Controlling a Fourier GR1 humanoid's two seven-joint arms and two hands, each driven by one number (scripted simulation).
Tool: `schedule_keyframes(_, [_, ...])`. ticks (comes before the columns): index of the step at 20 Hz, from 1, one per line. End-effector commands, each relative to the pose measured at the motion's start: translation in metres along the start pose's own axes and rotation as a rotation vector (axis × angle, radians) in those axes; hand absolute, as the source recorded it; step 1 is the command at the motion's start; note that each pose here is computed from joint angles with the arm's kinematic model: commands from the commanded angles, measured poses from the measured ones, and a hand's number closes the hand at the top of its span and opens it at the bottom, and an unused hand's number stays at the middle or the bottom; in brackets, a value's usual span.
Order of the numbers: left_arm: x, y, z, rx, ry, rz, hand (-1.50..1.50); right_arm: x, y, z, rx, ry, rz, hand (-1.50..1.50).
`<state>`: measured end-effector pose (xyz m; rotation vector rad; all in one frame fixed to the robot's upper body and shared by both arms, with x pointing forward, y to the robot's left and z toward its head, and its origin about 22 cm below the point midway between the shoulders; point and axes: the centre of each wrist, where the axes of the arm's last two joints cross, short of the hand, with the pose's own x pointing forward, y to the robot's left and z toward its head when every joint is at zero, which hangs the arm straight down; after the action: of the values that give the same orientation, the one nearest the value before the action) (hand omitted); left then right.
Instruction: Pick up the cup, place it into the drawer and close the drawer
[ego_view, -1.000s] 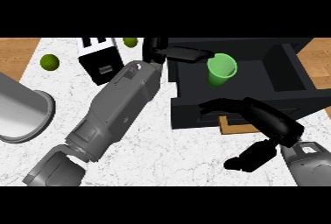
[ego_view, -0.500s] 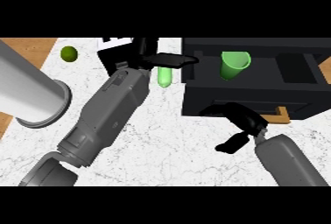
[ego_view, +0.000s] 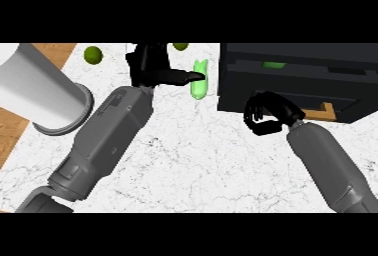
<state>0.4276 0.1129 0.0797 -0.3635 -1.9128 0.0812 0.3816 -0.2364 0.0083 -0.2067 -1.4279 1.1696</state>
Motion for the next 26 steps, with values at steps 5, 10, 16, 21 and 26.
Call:
schedule_keyframes(5, [0.010,0.045,0.011,-0.017,0.009,0.000,-1.50,-0.002,-0.070,-0.012,-0.240,-0.013,-0.076,1.50])
schedule_keyframes(10, [0.008,0.034,0.013,-0.048,0.013,0.011,-1.50,0.000,-0.102,-0.005,-0.309,0.022,-0.099,1.50])
schedule_keyframes(16, [0.003,0.048,0.024,-0.073,0.031,0.017,-1.50,0.002,-0.135,0.011,-0.326,-0.007,-0.130,1.50])
schedule_keyframes(21, [0.003,0.046,0.026,-0.082,0.035,0.043,-1.50,0.003,-0.145,0.017,-0.318,-0.023,-0.148,1.50])
schedule_keyframes(26, [0.008,0.054,0.026,-0.089,0.025,0.047,-1.50,-0.001,-0.152,0.027,-0.311,-0.026,-0.180,1.50])
